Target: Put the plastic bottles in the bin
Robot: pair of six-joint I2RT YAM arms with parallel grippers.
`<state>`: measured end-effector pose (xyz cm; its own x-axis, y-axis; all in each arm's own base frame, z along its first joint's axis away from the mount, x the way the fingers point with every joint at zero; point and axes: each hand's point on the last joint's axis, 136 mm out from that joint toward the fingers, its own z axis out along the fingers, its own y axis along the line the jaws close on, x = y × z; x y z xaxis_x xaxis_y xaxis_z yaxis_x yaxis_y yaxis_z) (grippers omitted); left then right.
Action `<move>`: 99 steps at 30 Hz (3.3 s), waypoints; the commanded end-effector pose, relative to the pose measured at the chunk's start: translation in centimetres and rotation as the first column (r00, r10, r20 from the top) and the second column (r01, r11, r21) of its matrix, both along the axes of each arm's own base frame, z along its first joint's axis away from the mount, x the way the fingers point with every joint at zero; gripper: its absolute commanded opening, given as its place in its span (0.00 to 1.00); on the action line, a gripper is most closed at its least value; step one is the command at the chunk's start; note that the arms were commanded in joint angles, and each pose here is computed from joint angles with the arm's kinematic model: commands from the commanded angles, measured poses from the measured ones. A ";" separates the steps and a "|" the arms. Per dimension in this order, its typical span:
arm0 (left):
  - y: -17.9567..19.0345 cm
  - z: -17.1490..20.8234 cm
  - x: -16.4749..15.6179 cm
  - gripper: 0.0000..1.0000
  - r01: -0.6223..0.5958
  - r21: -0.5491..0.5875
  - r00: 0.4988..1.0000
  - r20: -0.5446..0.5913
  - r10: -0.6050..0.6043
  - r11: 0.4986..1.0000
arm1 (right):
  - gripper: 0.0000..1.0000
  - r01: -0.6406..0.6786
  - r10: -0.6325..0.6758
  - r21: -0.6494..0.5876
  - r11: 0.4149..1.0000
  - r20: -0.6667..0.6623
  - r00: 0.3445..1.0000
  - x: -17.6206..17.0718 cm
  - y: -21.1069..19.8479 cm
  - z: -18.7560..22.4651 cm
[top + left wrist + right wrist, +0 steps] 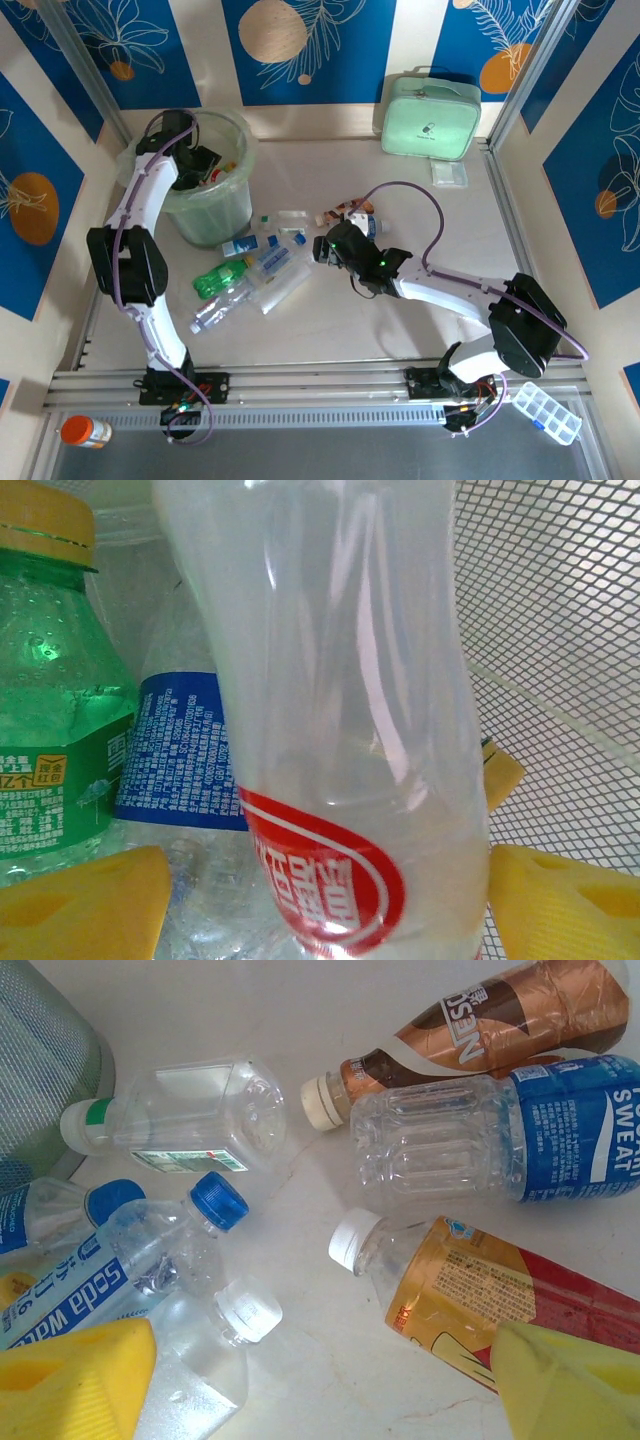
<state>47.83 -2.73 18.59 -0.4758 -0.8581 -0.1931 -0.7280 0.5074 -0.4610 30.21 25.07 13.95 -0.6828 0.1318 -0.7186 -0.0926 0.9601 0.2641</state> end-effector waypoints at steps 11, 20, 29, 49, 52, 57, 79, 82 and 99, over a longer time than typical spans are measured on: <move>-0.4 5.1 -0.7 0.83 0.023 -0.035 0.993 0.115 -0.019 0.999 | 0.87 -0.039 0.037 0.023 0.999 0.060 0.998 0.1 0.8 1.6; -0.2 10.5 -4.4 0.83 0.081 0.022 0.967 0.240 -0.084 0.996 | 0.88 -0.050 0.048 0.022 0.999 0.066 0.997 0.0 0.8 1.9; -2.1 15.9 -11.5 0.83 0.228 0.209 0.862 0.411 -0.297 0.951 | 0.88 -0.085 0.081 0.047 0.995 0.091 0.993 -0.4 0.9 2.7; -11.6 7.3 -26.7 0.79 0.659 0.354 0.488 0.469 -0.736 0.663 | 0.87 -0.215 0.214 0.002 0.977 0.091 0.973 -0.8 2.4 2.5; -12.8 4.5 -26.1 0.79 0.681 0.367 0.481 0.428 -0.765 0.634 | 0.87 -0.209 0.213 -0.049 0.977 0.097 0.972 -0.4 2.1 2.3; -15.8 2.0 -24.5 0.78 0.716 0.361 0.445 0.425 -0.788 0.598 | 0.88 -0.129 0.139 -0.173 0.976 0.048 0.989 1.5 -0.6 1.1; -14.4 1.5 -24.3 0.78 0.610 0.450 0.425 0.510 -0.748 0.653 | 0.91 -0.383 0.302 -0.105 0.918 -0.443 0.844 3.1 -2.5 -8.2; -13.7 1.6 -24.4 0.78 0.578 0.461 0.439 0.520 -0.733 0.673 | 0.90 -0.402 0.315 -0.096 0.910 -0.470 0.824 2.6 -2.0 -8.9; -10.2 2.0 -24.4 0.78 0.438 0.493 0.521 0.542 -0.659 0.752 | 0.81 -0.428 0.268 -0.239 0.872 -0.499 0.824 -1.1 -1.5 -8.0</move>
